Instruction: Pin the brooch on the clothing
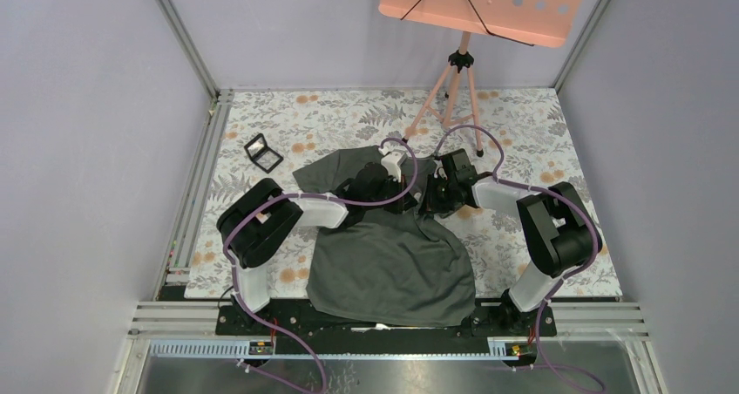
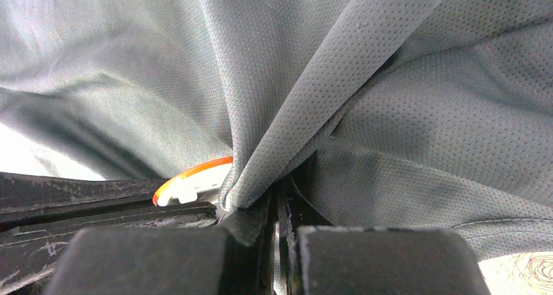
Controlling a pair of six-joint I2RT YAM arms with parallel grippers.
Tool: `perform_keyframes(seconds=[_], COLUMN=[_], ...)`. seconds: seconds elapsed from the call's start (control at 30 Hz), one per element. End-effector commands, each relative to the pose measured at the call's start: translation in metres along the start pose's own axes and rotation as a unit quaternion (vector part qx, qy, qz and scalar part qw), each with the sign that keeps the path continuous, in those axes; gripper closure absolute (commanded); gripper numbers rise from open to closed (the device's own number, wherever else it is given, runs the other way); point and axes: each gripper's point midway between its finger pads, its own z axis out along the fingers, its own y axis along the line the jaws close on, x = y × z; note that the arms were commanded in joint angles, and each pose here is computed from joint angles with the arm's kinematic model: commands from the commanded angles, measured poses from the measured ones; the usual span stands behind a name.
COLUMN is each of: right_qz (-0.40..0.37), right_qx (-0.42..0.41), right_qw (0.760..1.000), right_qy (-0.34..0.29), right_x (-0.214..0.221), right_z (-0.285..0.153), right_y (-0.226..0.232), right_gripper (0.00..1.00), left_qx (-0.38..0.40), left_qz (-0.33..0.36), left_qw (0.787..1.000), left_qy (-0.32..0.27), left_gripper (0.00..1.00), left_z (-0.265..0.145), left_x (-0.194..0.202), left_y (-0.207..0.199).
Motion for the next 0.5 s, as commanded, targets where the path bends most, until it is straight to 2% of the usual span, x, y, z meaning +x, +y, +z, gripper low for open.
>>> perform_keyframes(seconds=[0.0, 0.47], right_qz=[-0.007, 0.003], right_qx=[-0.021, -0.009], right_qw=[0.999, 0.999], right_qy=[-0.043, -0.041], right_x=[-0.031, -0.027], right_z=[0.003, -0.006], right_y=[0.016, 0.013], right_gripper=[1.0, 1.0], left_qx=[0.159, 0.14], left_qz=[0.04, 0.046], left_qw=[0.985, 0.988], left_qy=[-0.051, -0.049], left_gripper=[1.0, 1.0], left_z=[-0.02, -0.032], left_x=[-0.038, -0.04], left_y=[-0.098, -0.096])
